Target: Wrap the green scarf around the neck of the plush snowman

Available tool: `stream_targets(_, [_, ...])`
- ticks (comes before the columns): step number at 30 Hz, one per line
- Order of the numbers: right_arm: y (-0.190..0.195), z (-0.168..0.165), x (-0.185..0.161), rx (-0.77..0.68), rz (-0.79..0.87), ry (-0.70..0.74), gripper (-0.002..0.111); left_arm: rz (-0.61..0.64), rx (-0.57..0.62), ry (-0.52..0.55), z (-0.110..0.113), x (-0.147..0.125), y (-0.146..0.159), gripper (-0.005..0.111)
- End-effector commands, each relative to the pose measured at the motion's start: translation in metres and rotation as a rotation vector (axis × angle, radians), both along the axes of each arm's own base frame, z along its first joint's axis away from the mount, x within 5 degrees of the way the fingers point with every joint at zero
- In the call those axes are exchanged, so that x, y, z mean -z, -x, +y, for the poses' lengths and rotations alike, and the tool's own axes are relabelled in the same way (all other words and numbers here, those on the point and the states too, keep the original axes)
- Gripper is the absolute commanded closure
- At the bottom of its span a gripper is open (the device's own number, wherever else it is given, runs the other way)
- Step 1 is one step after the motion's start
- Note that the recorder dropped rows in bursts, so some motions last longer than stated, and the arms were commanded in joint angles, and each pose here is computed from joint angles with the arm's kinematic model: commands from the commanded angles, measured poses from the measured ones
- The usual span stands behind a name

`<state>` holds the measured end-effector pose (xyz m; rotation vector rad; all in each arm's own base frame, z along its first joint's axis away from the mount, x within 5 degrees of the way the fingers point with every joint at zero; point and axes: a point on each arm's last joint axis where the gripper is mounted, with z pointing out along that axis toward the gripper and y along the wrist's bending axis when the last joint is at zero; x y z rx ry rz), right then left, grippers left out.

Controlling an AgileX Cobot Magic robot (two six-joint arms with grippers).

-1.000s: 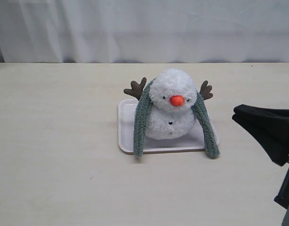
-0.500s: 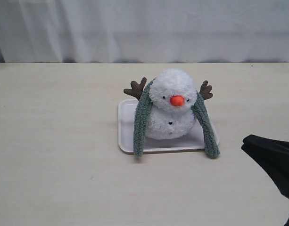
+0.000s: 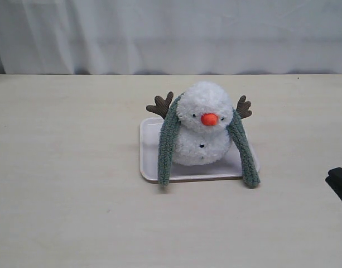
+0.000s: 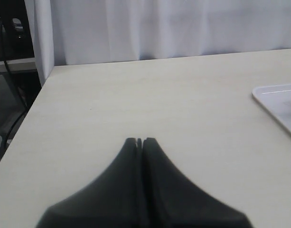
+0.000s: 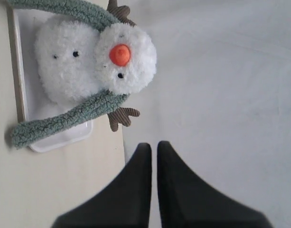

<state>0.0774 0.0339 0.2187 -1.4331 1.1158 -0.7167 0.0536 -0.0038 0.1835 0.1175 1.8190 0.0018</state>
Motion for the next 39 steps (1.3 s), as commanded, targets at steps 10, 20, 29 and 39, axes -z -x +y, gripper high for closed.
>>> stream_targets(10, [0.014, -0.009, 0.019, 0.029, -0.094, 0.01, 0.104, -0.016, 0.007, 0.003, 0.0, -0.001, 0.0, 0.107])
stream_targets(20, [0.017, -0.02, 0.019, 0.181, -0.117, 0.01, 0.104, -0.016, 0.007, 0.003, 0.0, -0.001, 0.0, 0.107])
stream_targets(29, [0.022, -0.026, 0.015, 0.258, -0.188, 0.014, 0.104, -0.016, 0.007, 0.003, 0.0, -0.001, 0.0, 0.107])
stream_targets(39, [0.021, -0.031, 0.014, 0.358, -0.196, 0.041, 0.104, -0.016, 0.007, 0.003, 0.0, -0.001, 0.0, 0.107])
